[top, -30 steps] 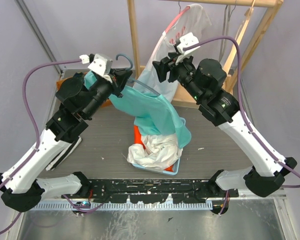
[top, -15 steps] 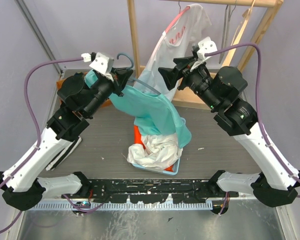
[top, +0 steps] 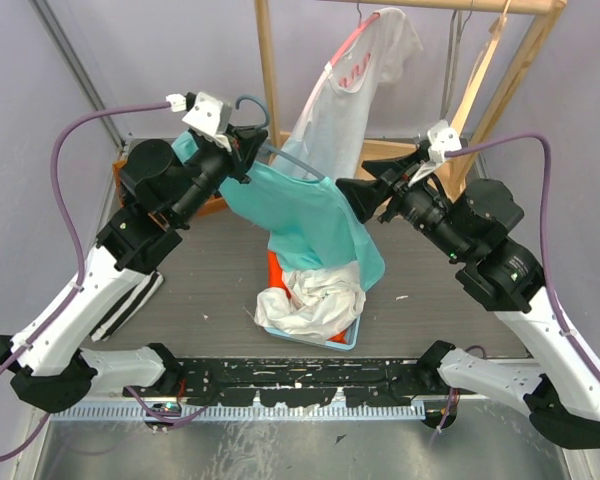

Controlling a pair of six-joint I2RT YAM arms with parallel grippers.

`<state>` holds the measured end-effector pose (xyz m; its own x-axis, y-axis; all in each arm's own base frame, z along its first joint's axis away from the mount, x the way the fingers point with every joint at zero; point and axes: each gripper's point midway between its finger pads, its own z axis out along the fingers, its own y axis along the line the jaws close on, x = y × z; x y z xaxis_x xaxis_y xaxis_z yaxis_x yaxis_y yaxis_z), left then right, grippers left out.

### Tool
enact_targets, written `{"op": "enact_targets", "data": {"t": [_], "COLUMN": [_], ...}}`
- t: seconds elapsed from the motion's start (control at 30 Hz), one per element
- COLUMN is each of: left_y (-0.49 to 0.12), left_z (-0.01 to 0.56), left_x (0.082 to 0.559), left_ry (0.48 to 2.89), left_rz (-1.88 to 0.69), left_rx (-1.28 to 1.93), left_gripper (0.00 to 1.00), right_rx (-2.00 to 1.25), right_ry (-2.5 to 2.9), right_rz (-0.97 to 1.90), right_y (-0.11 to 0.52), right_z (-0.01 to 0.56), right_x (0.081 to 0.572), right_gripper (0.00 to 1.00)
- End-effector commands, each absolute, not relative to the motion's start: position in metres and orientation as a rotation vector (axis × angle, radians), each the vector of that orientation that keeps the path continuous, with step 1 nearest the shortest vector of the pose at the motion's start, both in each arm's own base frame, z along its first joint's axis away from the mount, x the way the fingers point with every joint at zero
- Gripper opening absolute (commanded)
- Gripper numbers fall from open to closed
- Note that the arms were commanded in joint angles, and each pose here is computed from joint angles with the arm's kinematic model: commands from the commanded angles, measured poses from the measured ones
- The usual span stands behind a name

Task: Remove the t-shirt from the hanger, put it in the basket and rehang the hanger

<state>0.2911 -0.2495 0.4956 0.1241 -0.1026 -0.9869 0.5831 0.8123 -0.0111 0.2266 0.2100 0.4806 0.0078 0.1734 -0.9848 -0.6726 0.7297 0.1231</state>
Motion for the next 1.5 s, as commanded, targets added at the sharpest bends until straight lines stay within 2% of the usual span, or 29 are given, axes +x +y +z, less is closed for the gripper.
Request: {"op": "enact_targets", "data": {"t": [0.0,0.4,0.67,0.8,0.87,0.93,1.07,1.13,1.47], "left_y": [-0.243,-0.245,-0.238,-0.234,-0.232,-0.231,-0.23,-0.229,-0.214], "left_z": [0.528,0.545,0.55,0.55,0.553,0.555,0.559,0.563,0.58], "left_x": [0.293,0.298,0.294,0.295,0.295,0.295,0.295,0.294,0.299], "left_ry": [1.298,1.271,1.262,1.261,1.253,1.247,1.24,1.233,1.206], "left_rz": [-0.509,-0.508,-0.496,-0.475,-0.472,-0.468,-0.463,-0.465,-0.433], "left_rx": [0.381,0.364,0.355,0.344,0.338,0.331,0.326,0.324,0.227], "left_gripper": [0.0,0.0,0.0,0.0,0.0,0.0,0.0,0.0,0.0], "right_rx": [-0.447,-0.43,-0.413,-0.409,-0.407,-0.406,-0.395,-0.384,-0.281], "right_ry": [1.397,1.511,1.557,1.575,1.586,1.596,1.61,1.62,1.76], "right_rz": [0.766,0.684,0.642,0.634,0.627,0.619,0.604,0.59,0.476], "right_y": [0.21,0.196,0.19,0.186,0.185,0.183,0.178,0.176,0.155], "right_z": [0.481,0.43,0.409,0.402,0.399,0.395,0.387,0.383,0.328], "right_x": [0.211,0.214,0.217,0.215,0.214,0.214,0.213,0.214,0.221], "right_gripper": [0.65,0.63,0.48,0.44,0.36,0.33,0.1,0.04,0.03]}}
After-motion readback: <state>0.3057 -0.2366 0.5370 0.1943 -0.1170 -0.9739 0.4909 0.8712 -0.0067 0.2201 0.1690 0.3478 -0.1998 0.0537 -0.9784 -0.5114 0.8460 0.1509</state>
